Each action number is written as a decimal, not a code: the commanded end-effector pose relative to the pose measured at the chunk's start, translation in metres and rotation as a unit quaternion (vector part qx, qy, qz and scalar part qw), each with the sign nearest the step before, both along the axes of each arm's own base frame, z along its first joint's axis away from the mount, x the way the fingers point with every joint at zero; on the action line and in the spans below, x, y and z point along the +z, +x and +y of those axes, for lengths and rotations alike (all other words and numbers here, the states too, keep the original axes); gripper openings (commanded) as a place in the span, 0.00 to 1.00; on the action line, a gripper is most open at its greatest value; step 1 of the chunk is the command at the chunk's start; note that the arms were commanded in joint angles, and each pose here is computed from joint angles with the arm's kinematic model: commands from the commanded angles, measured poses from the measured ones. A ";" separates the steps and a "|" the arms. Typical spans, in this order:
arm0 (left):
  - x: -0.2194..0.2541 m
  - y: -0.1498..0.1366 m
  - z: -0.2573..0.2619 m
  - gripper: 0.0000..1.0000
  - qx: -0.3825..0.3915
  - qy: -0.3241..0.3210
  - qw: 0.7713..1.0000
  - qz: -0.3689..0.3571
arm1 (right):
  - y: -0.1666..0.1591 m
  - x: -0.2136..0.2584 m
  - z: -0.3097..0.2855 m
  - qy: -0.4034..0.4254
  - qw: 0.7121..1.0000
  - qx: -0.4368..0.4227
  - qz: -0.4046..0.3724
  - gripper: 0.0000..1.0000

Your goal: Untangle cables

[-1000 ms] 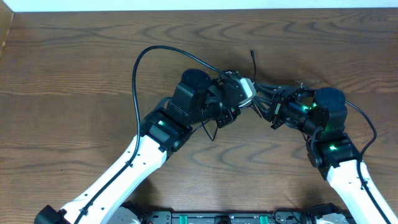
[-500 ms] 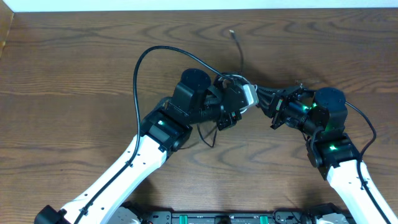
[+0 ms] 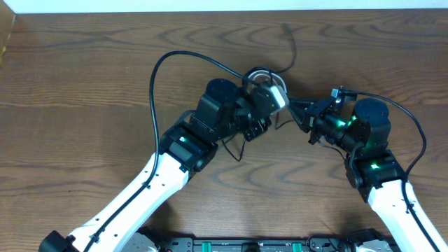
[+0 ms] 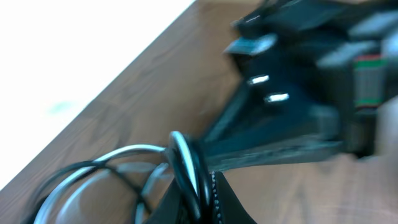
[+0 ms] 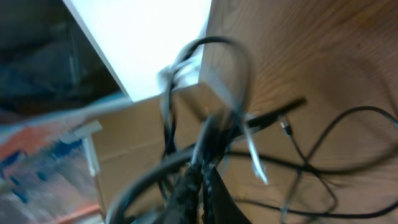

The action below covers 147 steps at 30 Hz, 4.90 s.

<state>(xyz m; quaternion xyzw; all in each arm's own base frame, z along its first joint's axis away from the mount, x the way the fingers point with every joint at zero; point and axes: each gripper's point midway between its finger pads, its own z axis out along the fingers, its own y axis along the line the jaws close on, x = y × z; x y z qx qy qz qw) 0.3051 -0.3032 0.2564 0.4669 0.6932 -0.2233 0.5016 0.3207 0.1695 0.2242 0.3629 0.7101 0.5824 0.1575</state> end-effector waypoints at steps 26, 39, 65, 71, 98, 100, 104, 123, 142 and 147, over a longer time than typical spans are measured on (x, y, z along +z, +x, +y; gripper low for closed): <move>-0.011 0.009 0.018 0.08 0.061 -0.008 0.996 0.067 | -0.018 -0.003 -0.006 -0.282 0.870 0.192 -0.355 0.88; -0.019 -0.013 0.013 0.08 0.050 -0.045 0.982 0.177 | -0.014 -0.031 0.006 -0.511 0.660 0.255 -0.487 0.68; -0.024 0.006 0.059 0.08 0.135 -0.025 0.974 0.182 | -0.044 -0.018 0.048 -0.469 0.652 0.282 -0.525 0.01; -0.043 0.033 0.121 0.08 0.257 -0.030 0.938 0.232 | -0.065 0.021 0.049 -0.441 0.637 0.259 -0.576 0.01; -0.049 0.006 0.125 0.07 0.195 -0.075 0.915 0.344 | -0.091 0.028 0.018 -0.477 0.648 0.239 -0.543 0.30; -0.043 -0.001 0.116 0.08 0.161 -0.090 0.916 0.356 | -0.090 0.021 0.019 -0.478 0.653 0.249 -0.532 0.51; -0.031 -0.015 0.093 0.07 0.099 -0.106 0.921 0.362 | -0.083 0.008 0.022 -0.479 0.659 0.264 -0.516 0.92; -0.038 -0.049 0.039 0.07 -0.013 0.001 0.972 0.236 | -0.047 -0.050 0.034 -0.493 0.677 0.308 -0.453 0.03; -0.084 0.017 0.176 0.07 0.455 0.030 0.843 0.284 | -0.076 -0.003 0.053 -0.407 0.674 0.307 -0.535 0.01; -0.092 0.014 0.200 0.07 0.495 0.027 0.811 0.311 | -0.082 0.015 0.050 -0.406 0.665 0.289 -0.556 0.01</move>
